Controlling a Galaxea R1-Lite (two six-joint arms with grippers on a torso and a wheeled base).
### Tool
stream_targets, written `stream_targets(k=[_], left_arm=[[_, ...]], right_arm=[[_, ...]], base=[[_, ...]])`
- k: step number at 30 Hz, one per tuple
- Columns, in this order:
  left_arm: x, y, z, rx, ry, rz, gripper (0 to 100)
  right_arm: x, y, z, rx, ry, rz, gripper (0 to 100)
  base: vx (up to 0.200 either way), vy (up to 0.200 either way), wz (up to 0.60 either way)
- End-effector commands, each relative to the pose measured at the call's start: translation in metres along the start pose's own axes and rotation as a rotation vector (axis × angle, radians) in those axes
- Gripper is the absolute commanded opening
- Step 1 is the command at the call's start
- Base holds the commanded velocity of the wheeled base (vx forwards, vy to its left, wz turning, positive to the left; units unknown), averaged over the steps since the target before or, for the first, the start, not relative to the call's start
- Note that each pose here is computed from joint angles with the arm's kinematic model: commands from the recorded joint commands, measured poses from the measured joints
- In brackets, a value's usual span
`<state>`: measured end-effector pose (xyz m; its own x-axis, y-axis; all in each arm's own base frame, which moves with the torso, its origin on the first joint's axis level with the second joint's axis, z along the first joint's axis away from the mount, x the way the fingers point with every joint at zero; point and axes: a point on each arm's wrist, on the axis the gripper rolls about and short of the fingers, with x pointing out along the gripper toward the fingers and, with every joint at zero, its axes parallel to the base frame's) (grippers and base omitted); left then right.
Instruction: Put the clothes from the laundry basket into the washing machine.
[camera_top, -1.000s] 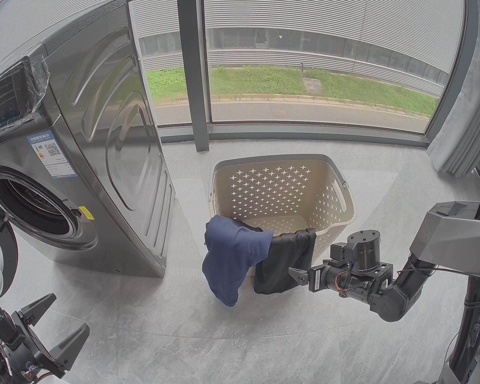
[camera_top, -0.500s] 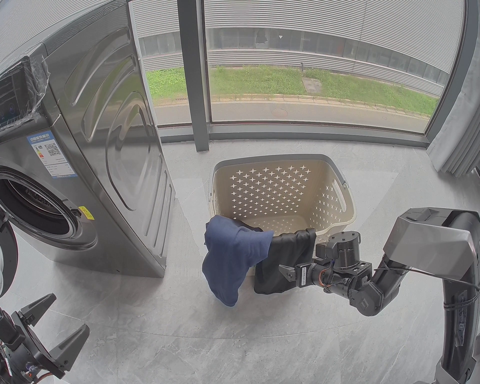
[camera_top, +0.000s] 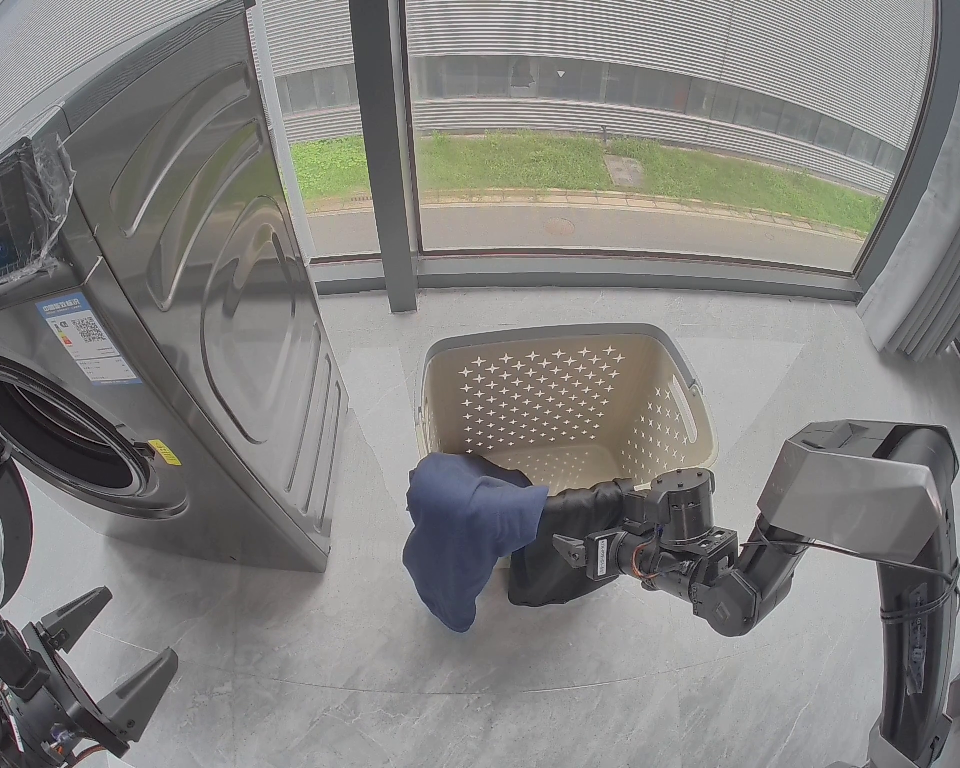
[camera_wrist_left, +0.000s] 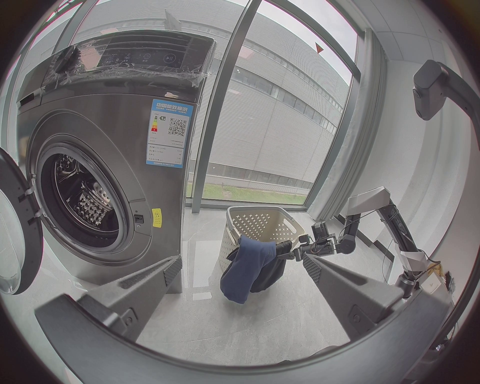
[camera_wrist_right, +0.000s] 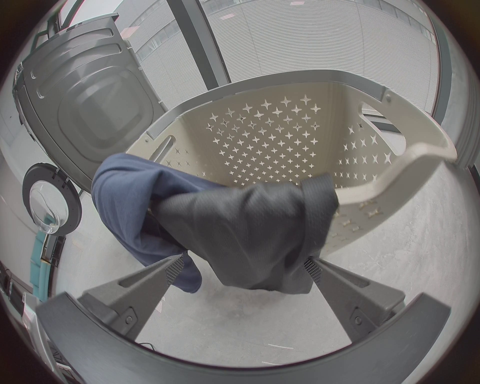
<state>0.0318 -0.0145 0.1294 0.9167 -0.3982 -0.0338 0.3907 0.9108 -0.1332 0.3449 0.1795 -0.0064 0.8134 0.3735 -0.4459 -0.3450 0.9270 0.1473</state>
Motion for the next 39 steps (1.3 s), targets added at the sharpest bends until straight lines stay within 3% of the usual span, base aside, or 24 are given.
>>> stream_targets(k=[1,12,21,22,34,39], left_arm=[[0.0,0.001,-0.005,0.0,0.02,0.0,100],[-0.003,0.001,-0.005,0.0,0.012,-0.007,100],[-0.003,0.001,-0.005,0.0,0.01,-0.008,100],[-0.003,0.001,-0.005,0.0,0.009,-0.008,100],[-0.003,0.001,-0.005,0.0,0.009,-0.008,100],[-0.003,0.0,-0.004,-0.001,0.004,-0.008,100]], right_arm=[[0.003,0.005,0.004,-0.003,-0.019,0.013,100],[0.026,0.002,-0.004,0.003,-0.024,0.002,100],[0.036,0.003,0.004,0.012,-0.093,-0.006,100],[0.036,0.003,0.004,0.013,-0.099,-0.006,0],[0.019,0.008,0.004,0.02,-0.074,0.004,0],[-0.018,0.018,0.014,0.013,-0.088,0.03,0]], base=[[0.0,0.0,0.0],[0.0,0.0,0.0],[0.0,0.0,0.0],[0.0,0.0,0.0],[0.0,0.0,0.0],[0.0,0.0,0.0]])
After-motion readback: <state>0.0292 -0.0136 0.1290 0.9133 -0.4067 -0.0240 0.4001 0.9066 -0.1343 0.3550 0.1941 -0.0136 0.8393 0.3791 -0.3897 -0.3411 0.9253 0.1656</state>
